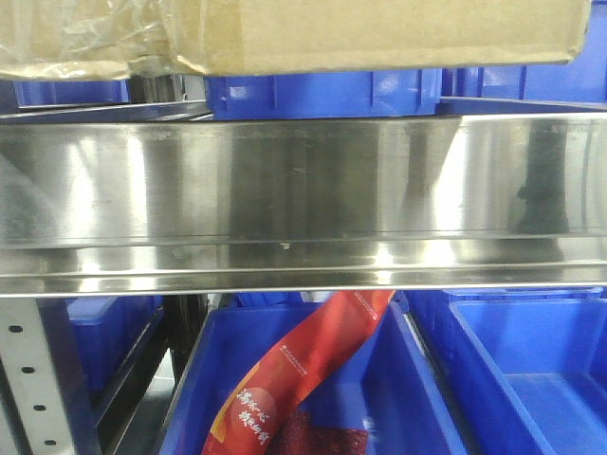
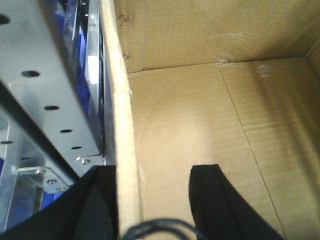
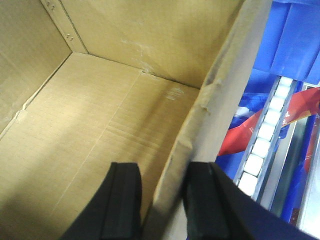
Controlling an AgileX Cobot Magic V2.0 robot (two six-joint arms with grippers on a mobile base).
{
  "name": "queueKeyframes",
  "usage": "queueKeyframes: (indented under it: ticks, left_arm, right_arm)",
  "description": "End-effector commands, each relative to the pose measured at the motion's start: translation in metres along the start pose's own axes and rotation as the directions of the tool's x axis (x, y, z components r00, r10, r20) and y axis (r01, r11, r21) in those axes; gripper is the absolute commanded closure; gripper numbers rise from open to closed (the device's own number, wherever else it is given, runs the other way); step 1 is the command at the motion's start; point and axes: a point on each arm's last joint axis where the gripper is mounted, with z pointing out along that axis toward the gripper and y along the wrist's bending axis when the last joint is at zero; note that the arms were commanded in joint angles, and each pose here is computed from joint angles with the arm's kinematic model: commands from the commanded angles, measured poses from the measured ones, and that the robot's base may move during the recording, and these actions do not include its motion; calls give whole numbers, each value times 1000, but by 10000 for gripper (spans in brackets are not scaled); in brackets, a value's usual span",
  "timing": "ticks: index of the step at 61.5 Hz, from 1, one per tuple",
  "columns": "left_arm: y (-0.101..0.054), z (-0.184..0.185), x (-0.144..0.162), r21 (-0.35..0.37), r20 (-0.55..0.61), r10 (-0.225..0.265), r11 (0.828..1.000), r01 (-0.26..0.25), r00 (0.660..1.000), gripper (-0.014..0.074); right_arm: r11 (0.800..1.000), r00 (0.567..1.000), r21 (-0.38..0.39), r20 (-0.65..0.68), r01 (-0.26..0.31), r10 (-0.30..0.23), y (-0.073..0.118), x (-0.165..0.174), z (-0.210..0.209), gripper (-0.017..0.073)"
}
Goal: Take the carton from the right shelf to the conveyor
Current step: 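Hold the carton raised with both grippers while the base turns away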
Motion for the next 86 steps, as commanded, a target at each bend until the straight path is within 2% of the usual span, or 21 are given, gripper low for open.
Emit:
queueKeyframes:
  ticks: [1, 86]
  left_arm:
    - [-6, -5, 0, 74, 20, 27, 997, -28, 999, 610]
    - [-6, -5, 0, 74, 20, 27, 997, -28, 999, 610]
  right_arm:
    - [999, 996, 0, 84, 39, -39, 1, -8, -4, 628]
    - [999, 996, 0, 84, 39, -39, 1, -8, -4, 628]
